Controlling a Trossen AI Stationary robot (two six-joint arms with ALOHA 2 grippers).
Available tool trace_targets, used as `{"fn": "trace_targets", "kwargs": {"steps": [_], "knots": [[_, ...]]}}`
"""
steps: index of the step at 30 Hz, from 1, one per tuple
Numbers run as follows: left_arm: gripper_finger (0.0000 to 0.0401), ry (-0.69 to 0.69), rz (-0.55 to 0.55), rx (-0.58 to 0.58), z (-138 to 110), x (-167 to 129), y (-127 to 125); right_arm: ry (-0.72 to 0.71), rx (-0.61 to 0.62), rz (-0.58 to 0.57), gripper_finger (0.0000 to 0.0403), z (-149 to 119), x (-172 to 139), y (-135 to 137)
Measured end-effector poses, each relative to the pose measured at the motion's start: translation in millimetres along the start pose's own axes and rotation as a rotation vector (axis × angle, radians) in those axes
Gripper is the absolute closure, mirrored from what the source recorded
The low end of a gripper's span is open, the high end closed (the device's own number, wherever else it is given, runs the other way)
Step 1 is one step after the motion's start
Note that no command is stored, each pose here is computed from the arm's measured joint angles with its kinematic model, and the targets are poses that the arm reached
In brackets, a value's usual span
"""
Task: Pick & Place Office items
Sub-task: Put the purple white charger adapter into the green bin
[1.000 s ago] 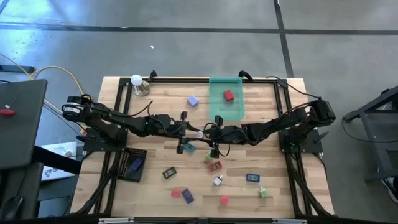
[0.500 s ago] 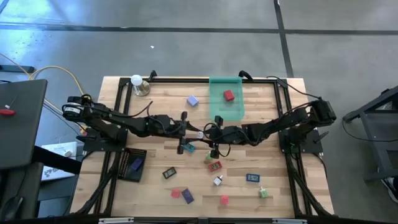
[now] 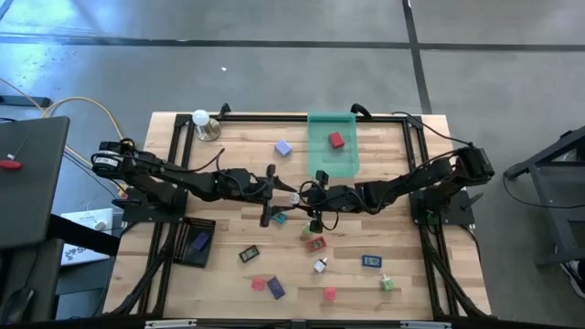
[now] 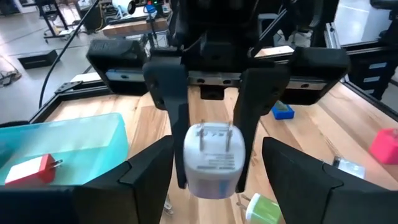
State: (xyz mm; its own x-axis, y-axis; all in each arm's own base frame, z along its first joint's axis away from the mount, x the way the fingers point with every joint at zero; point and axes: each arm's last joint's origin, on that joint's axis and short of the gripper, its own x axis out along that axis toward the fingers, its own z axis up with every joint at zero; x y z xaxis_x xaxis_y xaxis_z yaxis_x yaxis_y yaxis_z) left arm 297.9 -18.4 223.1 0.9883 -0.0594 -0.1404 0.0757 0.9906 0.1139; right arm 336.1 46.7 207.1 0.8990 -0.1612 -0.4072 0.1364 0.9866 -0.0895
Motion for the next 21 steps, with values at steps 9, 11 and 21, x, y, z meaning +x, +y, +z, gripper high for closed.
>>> {"fn": "trace_targets", "kwargs": {"steps": [9,11,21], "knots": [[0.0162,-0.043,-0.001,-0.068,12.3,-8.5,1.3,0.184,0.044,-0.056,0.0285,-17.8,-6.1,2.0],[0.0162,-0.036,-0.002,-0.076,13.0,-9.8,1.4,0.204,0.055,-0.093,0.0285,-17.3,-11.6,0.3],[0.0162,0.124,0.038,-0.237,-3.5,-11.3,13.6,0.338,0.229,-0.393,0.0285,-12.4,-43.0,-64.5]]}}
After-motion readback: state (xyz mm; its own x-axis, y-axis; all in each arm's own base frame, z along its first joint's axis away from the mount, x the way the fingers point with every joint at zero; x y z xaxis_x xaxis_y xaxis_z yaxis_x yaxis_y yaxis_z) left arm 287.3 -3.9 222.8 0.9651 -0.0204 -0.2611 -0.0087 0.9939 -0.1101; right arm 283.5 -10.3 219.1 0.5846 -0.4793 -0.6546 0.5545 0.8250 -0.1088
